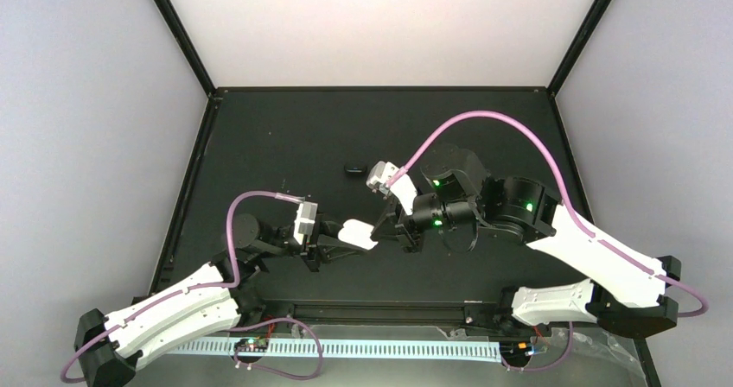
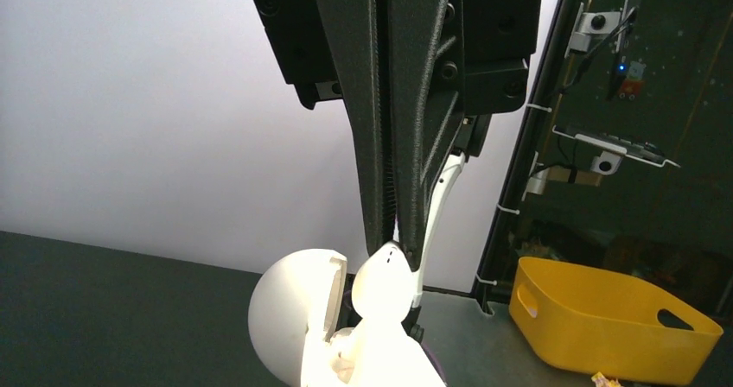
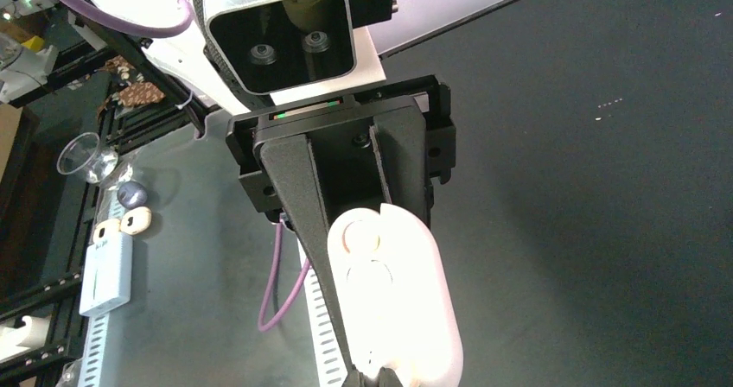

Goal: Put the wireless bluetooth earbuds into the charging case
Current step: Place the earbud in the charging case.

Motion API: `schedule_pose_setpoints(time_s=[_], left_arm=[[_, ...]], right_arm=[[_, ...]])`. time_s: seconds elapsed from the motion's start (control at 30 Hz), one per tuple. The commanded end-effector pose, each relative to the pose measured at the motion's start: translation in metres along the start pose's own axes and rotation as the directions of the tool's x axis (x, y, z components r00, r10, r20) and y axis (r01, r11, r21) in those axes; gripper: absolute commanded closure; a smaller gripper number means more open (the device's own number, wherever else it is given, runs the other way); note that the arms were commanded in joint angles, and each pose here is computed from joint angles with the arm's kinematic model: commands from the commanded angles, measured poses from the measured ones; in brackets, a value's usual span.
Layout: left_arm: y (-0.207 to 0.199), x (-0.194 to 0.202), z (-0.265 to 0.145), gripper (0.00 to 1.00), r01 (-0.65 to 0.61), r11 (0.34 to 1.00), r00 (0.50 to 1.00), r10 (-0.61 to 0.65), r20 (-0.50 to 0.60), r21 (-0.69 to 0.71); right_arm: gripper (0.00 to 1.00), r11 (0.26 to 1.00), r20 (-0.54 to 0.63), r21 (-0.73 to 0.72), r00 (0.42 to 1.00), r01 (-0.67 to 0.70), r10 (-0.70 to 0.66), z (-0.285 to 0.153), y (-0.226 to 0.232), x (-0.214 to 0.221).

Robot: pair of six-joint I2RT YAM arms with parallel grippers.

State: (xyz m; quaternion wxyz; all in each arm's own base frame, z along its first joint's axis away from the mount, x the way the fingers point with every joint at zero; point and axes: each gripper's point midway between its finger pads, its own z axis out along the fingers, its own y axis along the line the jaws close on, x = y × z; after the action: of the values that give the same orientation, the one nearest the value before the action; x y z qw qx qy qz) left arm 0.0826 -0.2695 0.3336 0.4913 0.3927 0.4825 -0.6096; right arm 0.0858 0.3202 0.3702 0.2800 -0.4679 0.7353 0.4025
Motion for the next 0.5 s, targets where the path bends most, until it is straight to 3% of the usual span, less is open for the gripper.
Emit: schedule_pose_setpoints(time_s=[0.0, 0.47], left_arm=[[-0.0100, -0.0313, 0.0009, 0.98, -0.041, 0.999, 0.996, 0.040, 0.079, 0.013], [-0.0096, -0.0354, 0.0029, 0.98, -0.028, 1.000, 0.996, 0.027, 0.084, 0.013]], right_arm=[[0.99, 1.000, 0.020, 0.022, 1.000, 0.006, -0.007, 0.0017, -0.0016, -0.0037], [0.99, 0.999, 0.021, 0.044, 1.000, 0.014, -0.015, 0.0060, -0.0052, -0.0020]])
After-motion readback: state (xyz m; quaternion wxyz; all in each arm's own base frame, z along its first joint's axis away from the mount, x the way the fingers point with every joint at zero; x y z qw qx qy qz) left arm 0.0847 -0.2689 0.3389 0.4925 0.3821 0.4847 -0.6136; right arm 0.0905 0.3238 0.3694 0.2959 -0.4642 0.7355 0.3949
